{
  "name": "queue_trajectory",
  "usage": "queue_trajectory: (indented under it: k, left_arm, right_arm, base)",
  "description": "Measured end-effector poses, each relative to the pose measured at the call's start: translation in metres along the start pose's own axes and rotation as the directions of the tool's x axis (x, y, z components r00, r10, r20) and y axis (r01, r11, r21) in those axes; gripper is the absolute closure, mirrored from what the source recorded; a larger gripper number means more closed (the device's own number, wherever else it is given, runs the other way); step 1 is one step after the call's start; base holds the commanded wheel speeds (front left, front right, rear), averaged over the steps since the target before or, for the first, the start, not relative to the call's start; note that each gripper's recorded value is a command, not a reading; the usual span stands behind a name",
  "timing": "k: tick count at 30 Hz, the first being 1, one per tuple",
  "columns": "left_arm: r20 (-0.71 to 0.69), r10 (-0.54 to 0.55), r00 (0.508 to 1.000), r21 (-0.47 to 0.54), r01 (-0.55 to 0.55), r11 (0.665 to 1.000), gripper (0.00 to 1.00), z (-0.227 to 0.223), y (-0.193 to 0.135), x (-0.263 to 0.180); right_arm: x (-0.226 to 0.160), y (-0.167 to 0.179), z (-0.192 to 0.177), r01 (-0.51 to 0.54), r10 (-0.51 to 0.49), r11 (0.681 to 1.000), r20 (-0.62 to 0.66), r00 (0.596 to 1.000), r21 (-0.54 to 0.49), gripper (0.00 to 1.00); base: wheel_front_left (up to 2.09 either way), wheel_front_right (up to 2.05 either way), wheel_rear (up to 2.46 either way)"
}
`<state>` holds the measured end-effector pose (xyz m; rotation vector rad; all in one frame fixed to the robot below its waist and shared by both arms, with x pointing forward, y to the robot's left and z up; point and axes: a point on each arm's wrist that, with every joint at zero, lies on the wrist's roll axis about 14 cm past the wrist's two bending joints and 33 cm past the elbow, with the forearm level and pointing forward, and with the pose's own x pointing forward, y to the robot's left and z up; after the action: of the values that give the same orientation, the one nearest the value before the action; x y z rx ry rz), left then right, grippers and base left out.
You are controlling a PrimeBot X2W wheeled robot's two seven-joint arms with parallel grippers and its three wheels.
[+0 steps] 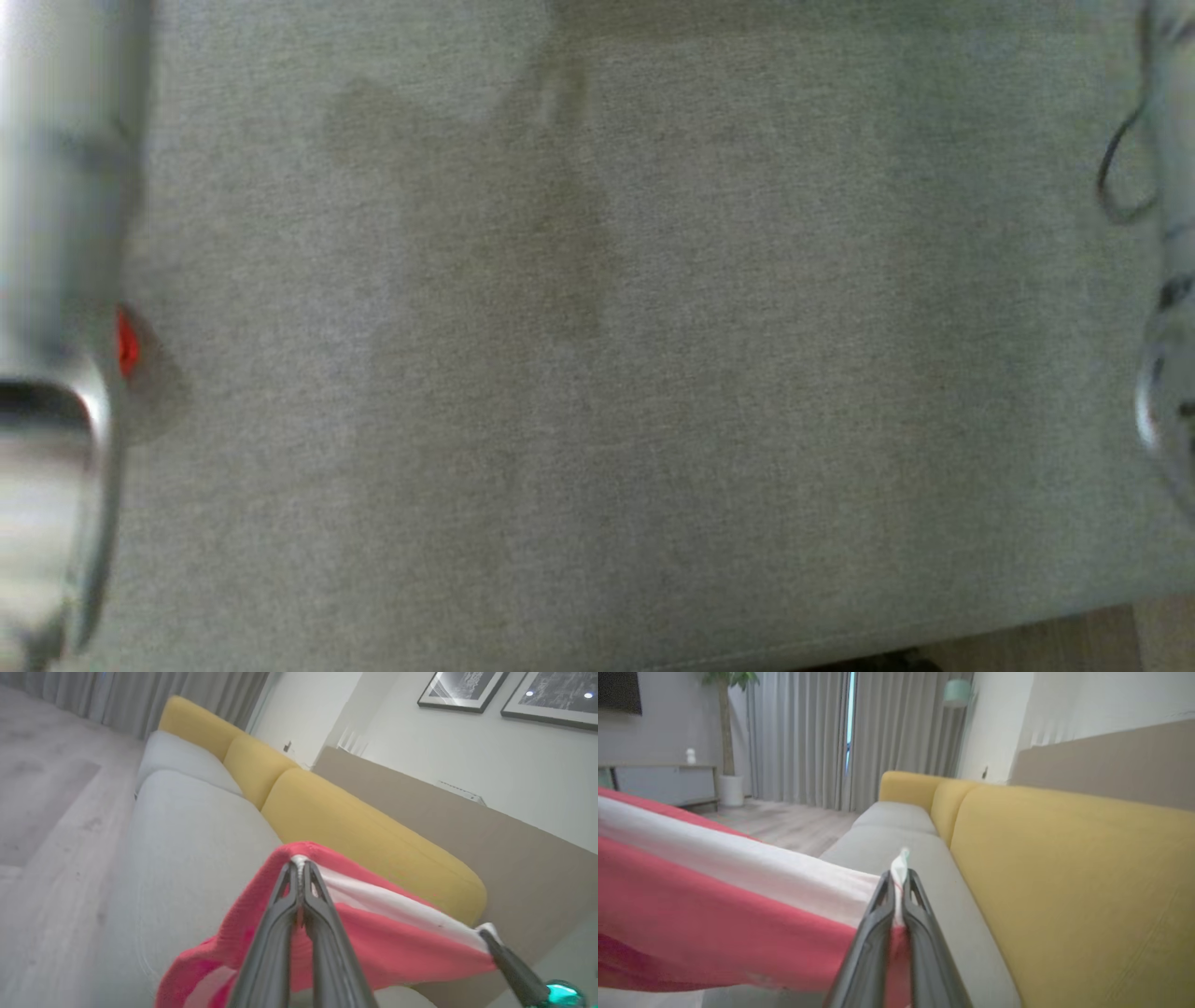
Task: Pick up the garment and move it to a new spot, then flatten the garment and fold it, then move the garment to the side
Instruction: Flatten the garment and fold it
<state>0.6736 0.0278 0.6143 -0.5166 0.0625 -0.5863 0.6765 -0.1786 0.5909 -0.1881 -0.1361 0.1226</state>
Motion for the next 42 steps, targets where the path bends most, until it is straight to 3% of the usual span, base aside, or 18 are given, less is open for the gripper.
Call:
queue_trajectory:
  k: [6,11,20,27,42]
  left_arm:
    - [-0.152,0.038,0.988,-0.130,-0.058,0.990,1.00,-0.088,0.022,-0.050]
    - [-0.266,0.053,0.962,-0.155,-0.097,0.983,1.00,-0.138,0.022,-0.102]
    - [-0.270,0.017,0.963,-0.172,-0.066,0.983,1.00,-0.148,-0.008,-0.164]
    - [-0.295,-0.010,0.956,-0.161,-0.039,0.986,1.00,-0.159,-0.032,-0.197]
    - [-0.351,-0.070,0.934,-0.120,0.029,0.992,1.00,-0.194,-0.083,-0.268]
  right_arm:
    - [-0.056,0.024,-0.112,-0.063,0.062,0.998,-0.287,0.956,0.006,1.00]
    - [-0.097,0.044,-0.149,-0.110,0.114,0.993,-0.411,0.905,0.033,1.00]
    - [-0.147,0.061,-0.146,-0.134,0.166,0.986,-0.471,0.866,0.103,1.00]
    - [-0.185,0.052,-0.140,-0.178,0.196,0.980,-0.497,0.845,0.084,1.00]
    - [-0.287,0.030,-0.127,-0.169,0.259,0.964,-0.578,0.774,0.206,1.00]
  base:
    - [0.00,0.00,0.00]
    - [0.00,0.00,0.00]
    - [0.00,0.00,0.00]
    - [0.00,0.00,0.00]
    - [0.00,0.00,0.00]
